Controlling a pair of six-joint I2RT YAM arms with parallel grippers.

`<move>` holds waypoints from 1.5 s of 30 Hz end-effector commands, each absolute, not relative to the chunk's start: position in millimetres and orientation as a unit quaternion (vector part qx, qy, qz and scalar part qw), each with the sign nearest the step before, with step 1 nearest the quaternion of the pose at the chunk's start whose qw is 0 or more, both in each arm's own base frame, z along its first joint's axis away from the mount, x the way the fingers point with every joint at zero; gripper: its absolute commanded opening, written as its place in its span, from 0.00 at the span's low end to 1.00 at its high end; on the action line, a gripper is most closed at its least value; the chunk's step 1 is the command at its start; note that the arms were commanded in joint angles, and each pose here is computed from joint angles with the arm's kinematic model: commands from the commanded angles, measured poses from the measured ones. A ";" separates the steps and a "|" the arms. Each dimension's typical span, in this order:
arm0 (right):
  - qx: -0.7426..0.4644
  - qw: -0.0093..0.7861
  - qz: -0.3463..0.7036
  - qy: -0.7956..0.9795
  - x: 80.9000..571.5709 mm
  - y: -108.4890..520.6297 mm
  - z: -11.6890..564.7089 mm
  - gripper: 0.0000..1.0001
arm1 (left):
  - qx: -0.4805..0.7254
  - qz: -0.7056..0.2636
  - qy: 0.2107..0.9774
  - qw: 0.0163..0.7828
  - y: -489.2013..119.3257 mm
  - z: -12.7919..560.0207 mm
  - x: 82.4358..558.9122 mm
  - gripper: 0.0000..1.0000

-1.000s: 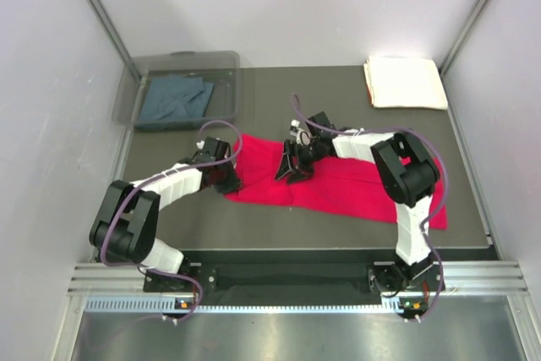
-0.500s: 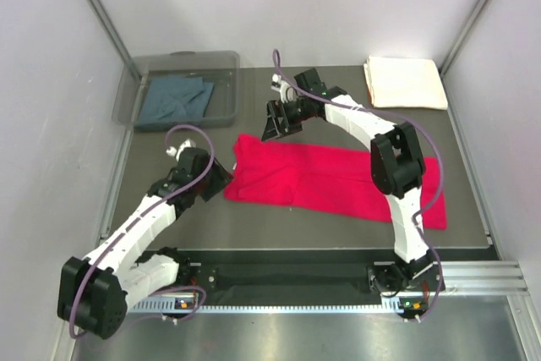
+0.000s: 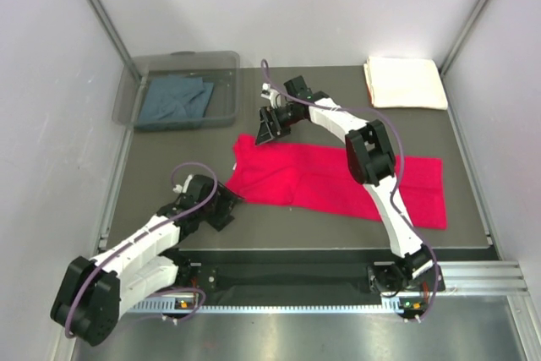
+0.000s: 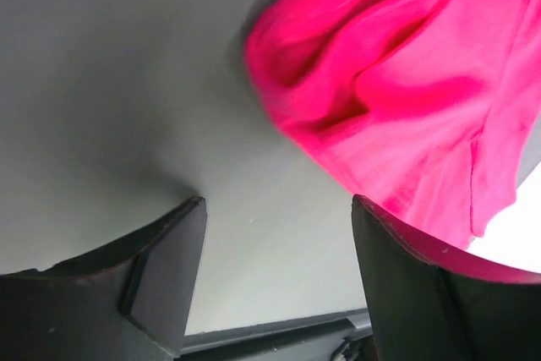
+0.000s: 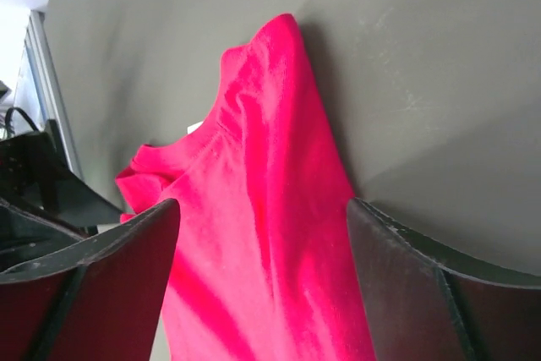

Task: Fold and stack the t-shirts
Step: Fold the tshirt

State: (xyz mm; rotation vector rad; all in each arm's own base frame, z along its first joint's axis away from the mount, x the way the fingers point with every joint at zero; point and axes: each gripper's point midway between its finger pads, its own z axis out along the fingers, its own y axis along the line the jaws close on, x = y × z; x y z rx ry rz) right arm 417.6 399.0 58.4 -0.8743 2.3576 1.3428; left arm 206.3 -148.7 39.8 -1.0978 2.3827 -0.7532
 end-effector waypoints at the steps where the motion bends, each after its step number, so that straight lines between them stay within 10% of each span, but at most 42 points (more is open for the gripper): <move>1: -0.338 0.132 0.468 0.806 402.8 408.7 45.5 0.77 | -0.444 -0.277 0.826 0.207 -152.9 32.7 209.9 0.74; 21: -0.309 0.211 0.413 0.830 438.7 395.2 77.0 0.80 | -0.484 -0.209 0.811 0.253 -133.6 7.8 228.7 0.55; 34: -0.359 0.129 0.369 0.847 402.8 392.3 11.3 0.71 | -0.470 -0.198 0.806 0.302 -126.7 12.9 249.0 0.35; 45: -0.325 0.110 0.377 0.861 388.0 403.2 -1.2 0.31 | -0.418 -0.210 0.816 0.338 -140.7 36.9 281.1 0.05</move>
